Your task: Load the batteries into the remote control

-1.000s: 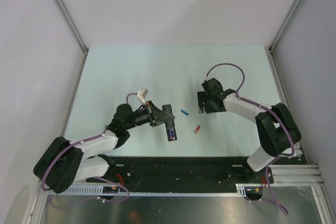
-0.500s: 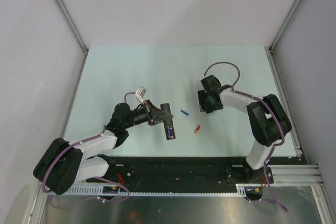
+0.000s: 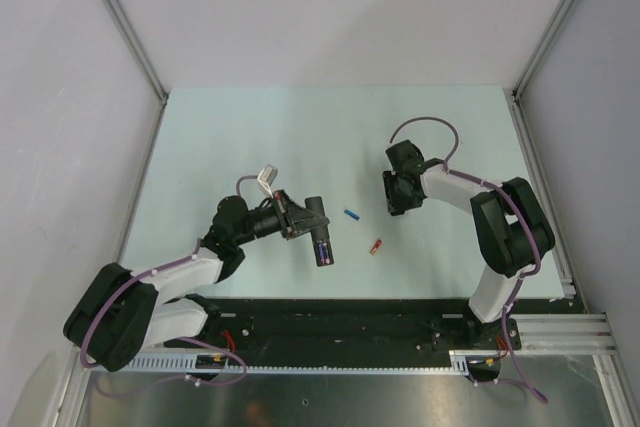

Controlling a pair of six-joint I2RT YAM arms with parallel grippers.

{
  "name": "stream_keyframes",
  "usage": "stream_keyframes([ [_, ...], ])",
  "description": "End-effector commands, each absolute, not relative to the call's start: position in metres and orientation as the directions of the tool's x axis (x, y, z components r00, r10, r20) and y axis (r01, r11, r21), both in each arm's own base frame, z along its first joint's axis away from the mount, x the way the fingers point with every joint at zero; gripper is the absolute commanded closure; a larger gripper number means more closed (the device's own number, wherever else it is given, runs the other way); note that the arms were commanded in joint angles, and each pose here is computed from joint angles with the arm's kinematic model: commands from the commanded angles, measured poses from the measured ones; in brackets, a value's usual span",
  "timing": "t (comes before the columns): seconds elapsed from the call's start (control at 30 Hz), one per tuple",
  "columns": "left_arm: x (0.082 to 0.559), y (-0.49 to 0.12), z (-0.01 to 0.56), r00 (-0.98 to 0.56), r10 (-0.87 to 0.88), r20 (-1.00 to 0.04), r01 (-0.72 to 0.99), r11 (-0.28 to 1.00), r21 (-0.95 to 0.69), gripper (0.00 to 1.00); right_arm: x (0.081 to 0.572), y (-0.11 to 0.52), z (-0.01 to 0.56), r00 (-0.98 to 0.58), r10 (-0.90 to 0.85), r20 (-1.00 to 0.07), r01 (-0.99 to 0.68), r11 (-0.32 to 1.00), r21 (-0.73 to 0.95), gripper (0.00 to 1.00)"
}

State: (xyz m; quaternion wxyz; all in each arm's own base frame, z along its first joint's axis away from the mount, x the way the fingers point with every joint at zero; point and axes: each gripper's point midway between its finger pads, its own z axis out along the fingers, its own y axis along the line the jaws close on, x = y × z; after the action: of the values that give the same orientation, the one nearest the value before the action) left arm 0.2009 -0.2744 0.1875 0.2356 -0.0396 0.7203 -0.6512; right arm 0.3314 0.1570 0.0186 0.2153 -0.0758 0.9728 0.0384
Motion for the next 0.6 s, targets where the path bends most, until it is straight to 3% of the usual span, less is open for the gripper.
stream_keyframes([
  [0.0, 0.201, -0.275, 0.207, -0.869, -0.362, -0.337, 0.316, 0.116, -0.942, 1.00, 0.321, 0.160, 0.012, -0.918, -0.138, -0.372, -0.173, 0.983, 0.062, 0.61],
  [0.2, 0.204, -0.276, 0.207, -0.868, -0.367, -0.335, 0.314, 0.118, -0.942, 1.00, 0.326, 0.161, 0.029, -0.904, -0.104, -0.415, -0.148, 0.986, 0.075, 0.78],
  [0.57, 0.233, -0.285, 0.214, -0.857, -0.401, -0.324, 0.296, 0.131, -0.946, 1.00, 0.310, 0.168, 0.083, -0.861, -0.102, -0.497, -0.171, 0.981, 0.093, 0.82],
])
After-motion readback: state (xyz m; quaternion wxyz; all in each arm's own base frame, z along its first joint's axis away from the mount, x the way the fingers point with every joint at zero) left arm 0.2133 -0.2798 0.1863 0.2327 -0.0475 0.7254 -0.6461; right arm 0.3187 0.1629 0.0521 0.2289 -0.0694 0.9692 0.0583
